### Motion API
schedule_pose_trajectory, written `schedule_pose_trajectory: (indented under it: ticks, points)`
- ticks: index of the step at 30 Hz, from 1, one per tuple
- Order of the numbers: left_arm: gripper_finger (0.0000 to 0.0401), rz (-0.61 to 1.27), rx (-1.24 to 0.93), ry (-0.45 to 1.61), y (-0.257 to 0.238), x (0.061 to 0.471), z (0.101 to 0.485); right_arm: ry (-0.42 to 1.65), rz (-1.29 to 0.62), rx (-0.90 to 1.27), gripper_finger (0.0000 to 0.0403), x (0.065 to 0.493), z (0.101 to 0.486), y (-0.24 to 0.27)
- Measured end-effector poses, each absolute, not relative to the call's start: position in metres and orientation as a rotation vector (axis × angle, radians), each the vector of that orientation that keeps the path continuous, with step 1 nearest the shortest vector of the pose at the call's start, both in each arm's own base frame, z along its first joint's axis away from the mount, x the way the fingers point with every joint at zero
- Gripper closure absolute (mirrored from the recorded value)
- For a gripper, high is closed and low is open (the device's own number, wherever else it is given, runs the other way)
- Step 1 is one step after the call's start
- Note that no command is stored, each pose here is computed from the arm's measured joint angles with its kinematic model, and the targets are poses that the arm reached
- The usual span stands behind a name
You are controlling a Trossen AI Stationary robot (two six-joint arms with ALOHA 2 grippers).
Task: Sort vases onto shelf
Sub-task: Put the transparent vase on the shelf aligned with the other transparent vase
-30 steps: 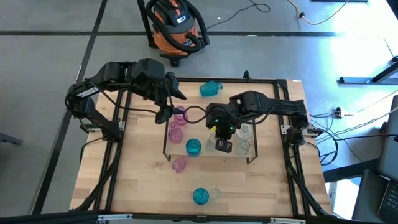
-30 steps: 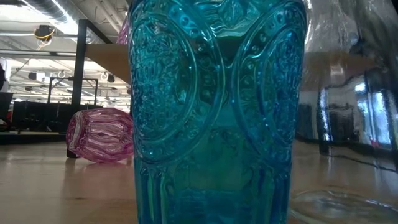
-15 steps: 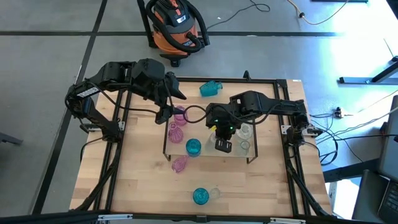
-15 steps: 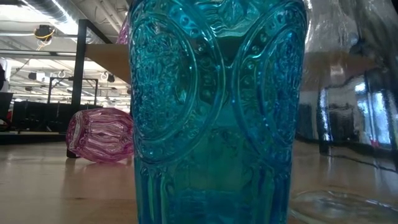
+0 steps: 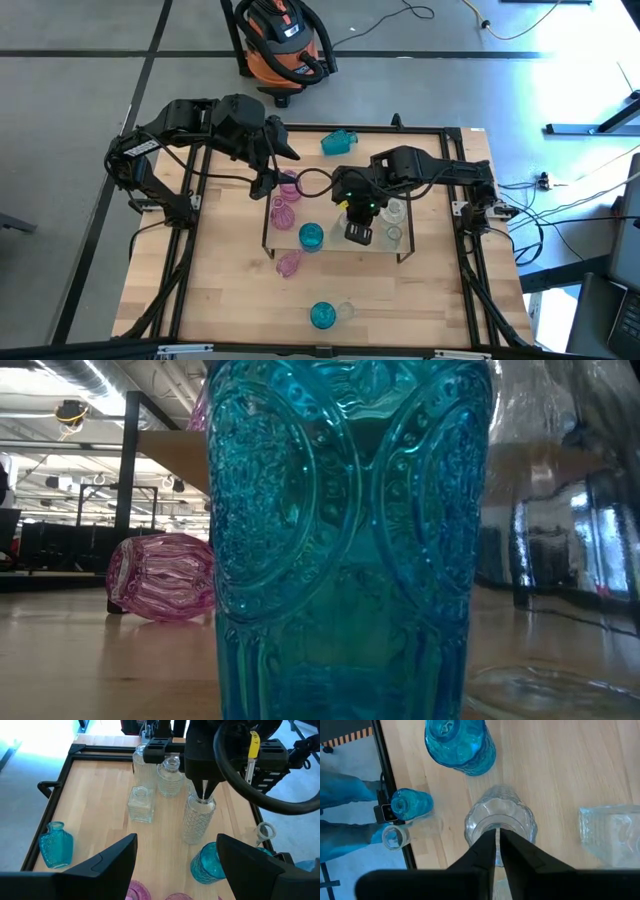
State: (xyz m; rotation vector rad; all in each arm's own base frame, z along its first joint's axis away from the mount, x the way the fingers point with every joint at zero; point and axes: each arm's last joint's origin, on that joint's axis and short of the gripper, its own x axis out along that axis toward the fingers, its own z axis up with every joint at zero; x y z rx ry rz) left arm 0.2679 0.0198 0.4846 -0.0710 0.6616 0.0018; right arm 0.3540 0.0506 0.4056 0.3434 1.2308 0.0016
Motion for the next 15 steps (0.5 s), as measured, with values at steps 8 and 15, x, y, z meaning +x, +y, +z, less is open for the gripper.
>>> schedule_pose_trajectory:
  ticks: [8,15]
  points:
    - [0.0135,0.002,-0.071,0.661,0.0198,0.2679,0.4846,1.202,-0.015,0.329,0.0349,0.3526,0.4117,0.0491]
    - [0.0135,0.001,-0.07,0.656,0.0198,0.2682,0.485,1.196,-0.012,0.331,0.035,0.3531,0.4121,0.0491]
